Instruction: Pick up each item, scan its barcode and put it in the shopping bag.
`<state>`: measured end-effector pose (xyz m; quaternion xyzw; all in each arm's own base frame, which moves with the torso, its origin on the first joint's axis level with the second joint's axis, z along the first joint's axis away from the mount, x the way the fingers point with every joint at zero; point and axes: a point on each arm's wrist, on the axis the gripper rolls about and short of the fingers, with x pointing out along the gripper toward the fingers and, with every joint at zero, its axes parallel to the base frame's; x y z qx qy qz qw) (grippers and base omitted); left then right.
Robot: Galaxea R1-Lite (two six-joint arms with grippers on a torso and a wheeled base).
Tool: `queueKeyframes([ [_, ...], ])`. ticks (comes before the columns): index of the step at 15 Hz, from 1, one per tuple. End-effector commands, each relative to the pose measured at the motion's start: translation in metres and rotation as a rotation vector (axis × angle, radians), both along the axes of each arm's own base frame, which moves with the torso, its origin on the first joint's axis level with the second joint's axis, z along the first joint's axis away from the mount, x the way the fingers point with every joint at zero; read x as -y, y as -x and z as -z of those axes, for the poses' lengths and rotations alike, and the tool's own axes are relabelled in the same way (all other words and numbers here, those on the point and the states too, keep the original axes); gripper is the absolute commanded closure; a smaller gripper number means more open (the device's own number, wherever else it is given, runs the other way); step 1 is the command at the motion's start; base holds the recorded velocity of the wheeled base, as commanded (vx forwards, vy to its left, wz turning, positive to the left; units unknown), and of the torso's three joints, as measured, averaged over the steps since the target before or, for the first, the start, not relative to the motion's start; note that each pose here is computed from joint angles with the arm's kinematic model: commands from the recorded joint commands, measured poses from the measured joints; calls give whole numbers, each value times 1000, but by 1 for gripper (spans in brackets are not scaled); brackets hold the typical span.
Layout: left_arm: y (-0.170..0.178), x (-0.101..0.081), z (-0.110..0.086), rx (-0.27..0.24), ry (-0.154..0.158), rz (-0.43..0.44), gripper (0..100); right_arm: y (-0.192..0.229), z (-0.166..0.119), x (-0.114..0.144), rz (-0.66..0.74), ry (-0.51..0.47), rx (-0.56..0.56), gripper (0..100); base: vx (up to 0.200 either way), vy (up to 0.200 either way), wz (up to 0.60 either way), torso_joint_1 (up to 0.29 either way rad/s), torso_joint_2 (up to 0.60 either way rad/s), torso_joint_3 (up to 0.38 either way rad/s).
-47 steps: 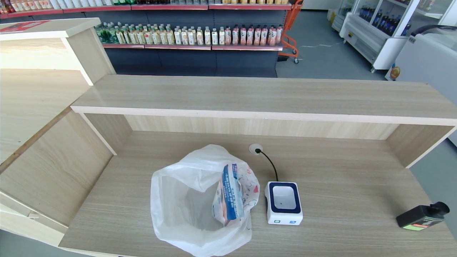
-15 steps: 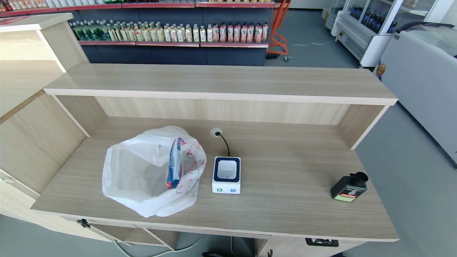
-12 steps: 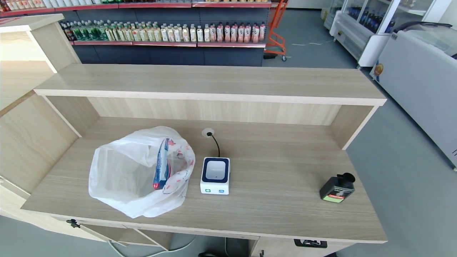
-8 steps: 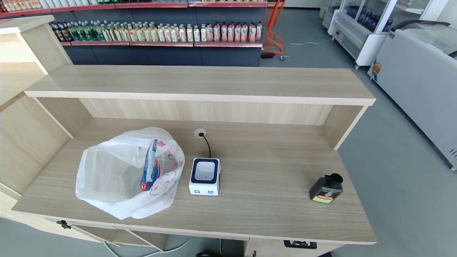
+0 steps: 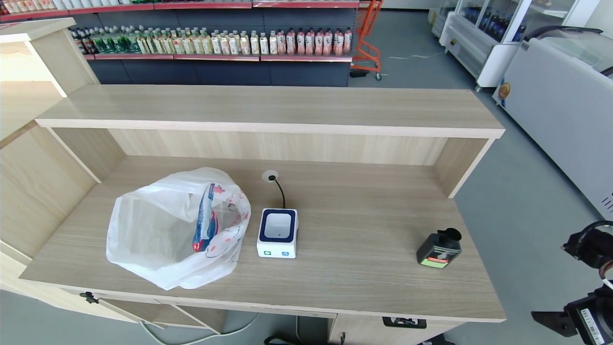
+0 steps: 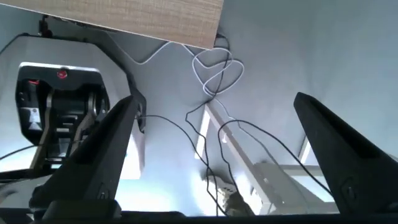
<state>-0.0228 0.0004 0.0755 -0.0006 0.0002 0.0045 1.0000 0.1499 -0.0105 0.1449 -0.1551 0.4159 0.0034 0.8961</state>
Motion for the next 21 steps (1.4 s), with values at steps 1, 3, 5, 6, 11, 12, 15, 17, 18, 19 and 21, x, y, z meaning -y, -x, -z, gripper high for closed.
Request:
queueKeyframes([
  [1, 0, 0, 0, 0, 0, 0, 0, -31, 21, 0, -62, 35, -97, 0, 0, 0, 0, 0, 0, 0],
  [3, 0, 0, 0, 0, 0, 0, 0, -49, 25, 1, -140, 101, -64, 0, 0, 0, 0, 0, 0, 0],
  [5, 0, 0, 0, 0, 0, 0, 0, -60, 28, -8, -247, 54, -42, 0, 0, 0, 0, 0, 0, 0],
  [6, 0, 0, 0, 0, 0, 0, 0, -68, 29, -14, -289, 37, -29, 0, 0, 0, 0, 0, 0, 0],
  [11, 0, 0, 0, 0, 0, 0, 0, -109, 47, -23, -365, 69, 20, 0, 0, 0, 0, 0, 0, 0],
  [12, 0, 0, 0, 0, 0, 1, 0, -112, 50, -23, -387, 64, 11, 0, 0, 0, 0, 0, 0, 0],
  [15, 0, 0, 0, 0, 0, 0, 0, -124, 59, -26, -439, 40, 4, 0, 0, 0, 0, 0, 0, 0],
  [17, 0, 0, 0, 0, 0, 0, 0, -138, 67, -29, -457, 35, 37, 0, 0, 0, 0, 0, 0, 0],
  [18, 0, 0, 0, 0, 0, 0, 0, -143, 68, -33, -467, 37, 42, 0, 0, 0, 0, 0, 0, 0],
  [19, 0, 0, 0, 0, 0, 0, 0, -147, 68, -35, -473, 37, 46, 0, 0, 0, 0, 0, 0, 0],
  [21, 0, 0, 0, 0, 0, 0, 0, -157, 69, -39, -506, 56, 57, 0, 0, 0, 0, 0, 0, 0],
])
